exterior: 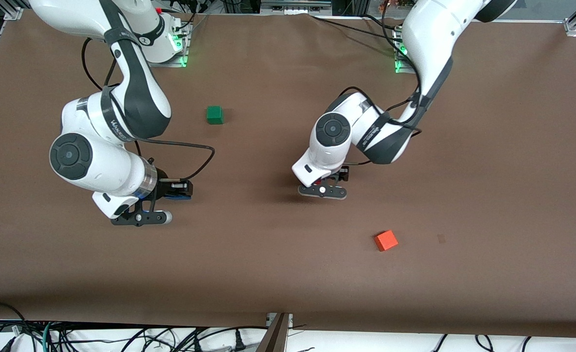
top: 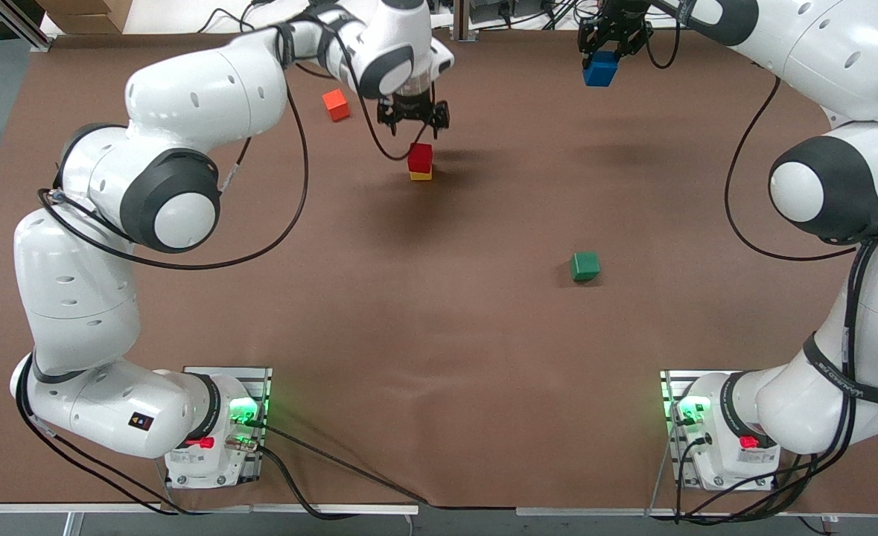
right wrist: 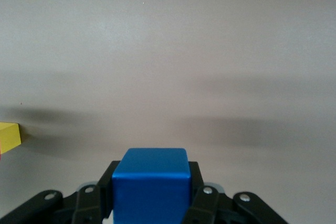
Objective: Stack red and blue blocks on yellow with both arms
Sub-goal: 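Release the red cube with the left gripper while the right gripper lifts the blue cube, then carry the blue cube over the red cube with the right gripper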
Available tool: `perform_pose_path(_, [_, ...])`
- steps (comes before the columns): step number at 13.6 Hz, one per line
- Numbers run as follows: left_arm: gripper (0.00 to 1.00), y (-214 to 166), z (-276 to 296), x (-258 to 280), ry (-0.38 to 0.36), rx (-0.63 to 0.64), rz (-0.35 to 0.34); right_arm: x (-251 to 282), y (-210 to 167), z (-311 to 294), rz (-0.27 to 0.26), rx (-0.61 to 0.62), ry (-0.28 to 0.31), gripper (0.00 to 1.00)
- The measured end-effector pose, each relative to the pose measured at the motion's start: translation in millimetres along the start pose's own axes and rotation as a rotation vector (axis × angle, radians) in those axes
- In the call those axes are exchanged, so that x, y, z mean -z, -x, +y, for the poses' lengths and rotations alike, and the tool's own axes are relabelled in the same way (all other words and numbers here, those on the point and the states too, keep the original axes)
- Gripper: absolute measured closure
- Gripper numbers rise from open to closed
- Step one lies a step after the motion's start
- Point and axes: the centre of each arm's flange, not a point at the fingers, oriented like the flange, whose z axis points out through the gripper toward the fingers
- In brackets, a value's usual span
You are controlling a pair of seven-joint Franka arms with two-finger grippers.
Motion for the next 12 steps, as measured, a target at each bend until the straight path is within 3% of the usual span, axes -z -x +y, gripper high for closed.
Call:
perform_pose_path(4, [0.0, -38, -76, 97, -0.023, 0.067, 0.042, -2, 11, -54, 0.013, -0.072, -0.003, 0.44])
perform_pose_path(8, [0.0, -68, -217, 149, -0.044, -0.016, 0.047, -22, 38, -142, 0.034, -0.139, -0.01, 0.44])
perform_pose_path(12, [0.0, -65, -351, 201, 0.05, -0.047, 0.067, -60, 72, -228, 0.104, -0.225, -0.047, 0.44])
